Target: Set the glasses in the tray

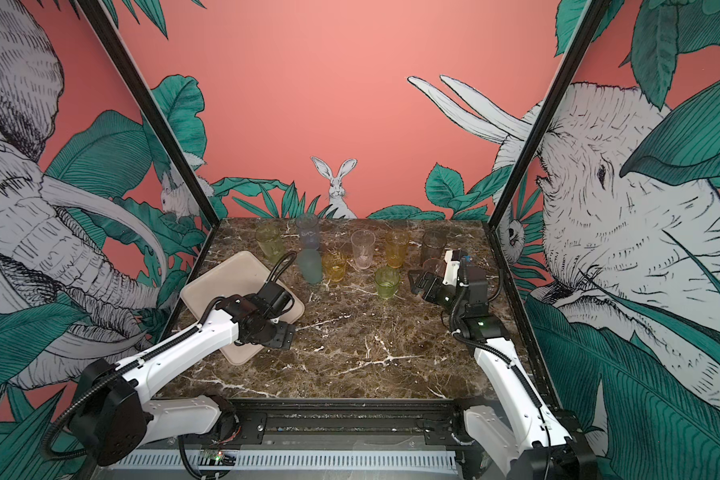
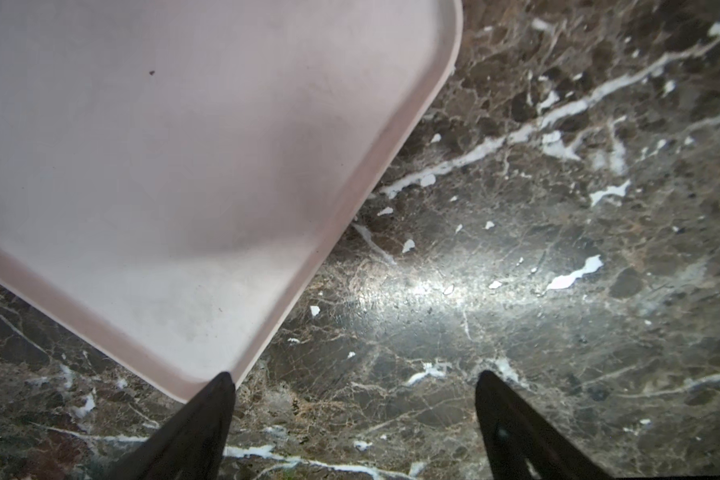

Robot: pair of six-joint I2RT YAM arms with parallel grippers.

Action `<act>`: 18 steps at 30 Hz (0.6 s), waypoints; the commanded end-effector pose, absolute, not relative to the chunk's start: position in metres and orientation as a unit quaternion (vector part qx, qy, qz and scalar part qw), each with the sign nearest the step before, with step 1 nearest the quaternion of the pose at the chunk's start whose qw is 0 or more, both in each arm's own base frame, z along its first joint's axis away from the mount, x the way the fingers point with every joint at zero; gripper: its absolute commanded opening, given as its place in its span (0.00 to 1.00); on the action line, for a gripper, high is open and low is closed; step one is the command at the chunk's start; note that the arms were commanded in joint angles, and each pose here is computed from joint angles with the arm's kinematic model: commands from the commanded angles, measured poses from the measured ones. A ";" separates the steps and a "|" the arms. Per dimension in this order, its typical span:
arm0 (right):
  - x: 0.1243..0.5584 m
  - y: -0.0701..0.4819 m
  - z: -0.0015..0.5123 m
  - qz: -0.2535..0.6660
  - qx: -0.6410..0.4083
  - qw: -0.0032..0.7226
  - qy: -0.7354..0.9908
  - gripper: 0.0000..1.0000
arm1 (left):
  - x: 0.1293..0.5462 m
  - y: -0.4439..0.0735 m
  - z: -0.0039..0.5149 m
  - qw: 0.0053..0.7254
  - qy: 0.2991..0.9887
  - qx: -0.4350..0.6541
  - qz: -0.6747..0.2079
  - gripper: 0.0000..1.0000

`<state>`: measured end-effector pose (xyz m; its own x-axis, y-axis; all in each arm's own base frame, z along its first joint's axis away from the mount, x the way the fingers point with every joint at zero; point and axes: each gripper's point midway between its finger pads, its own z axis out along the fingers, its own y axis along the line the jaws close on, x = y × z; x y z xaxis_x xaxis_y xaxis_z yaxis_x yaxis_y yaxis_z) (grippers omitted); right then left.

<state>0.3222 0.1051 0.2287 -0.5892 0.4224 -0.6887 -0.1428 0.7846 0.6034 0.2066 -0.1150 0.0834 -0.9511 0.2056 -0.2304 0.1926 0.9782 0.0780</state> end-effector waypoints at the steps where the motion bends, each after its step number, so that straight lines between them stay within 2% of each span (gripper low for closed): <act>1: 0.327 0.112 0.244 0.339 0.077 0.463 0.815 0.99 | 0.198 -0.108 0.072 0.100 0.989 0.095 0.056 0.91; 11: 0.326 0.119 0.252 0.356 0.071 0.468 0.806 0.99 | 0.210 -0.106 0.044 0.110 0.989 0.072 0.070 0.84; 15: 0.325 0.121 0.250 0.357 0.069 0.466 0.807 0.99 | 0.216 -0.099 0.035 0.097 0.992 0.052 0.062 0.77; 18: 0.325 0.122 0.249 0.357 0.069 0.464 0.808 0.99 | 0.218 -0.096 0.032 0.095 0.993 0.045 0.054 0.76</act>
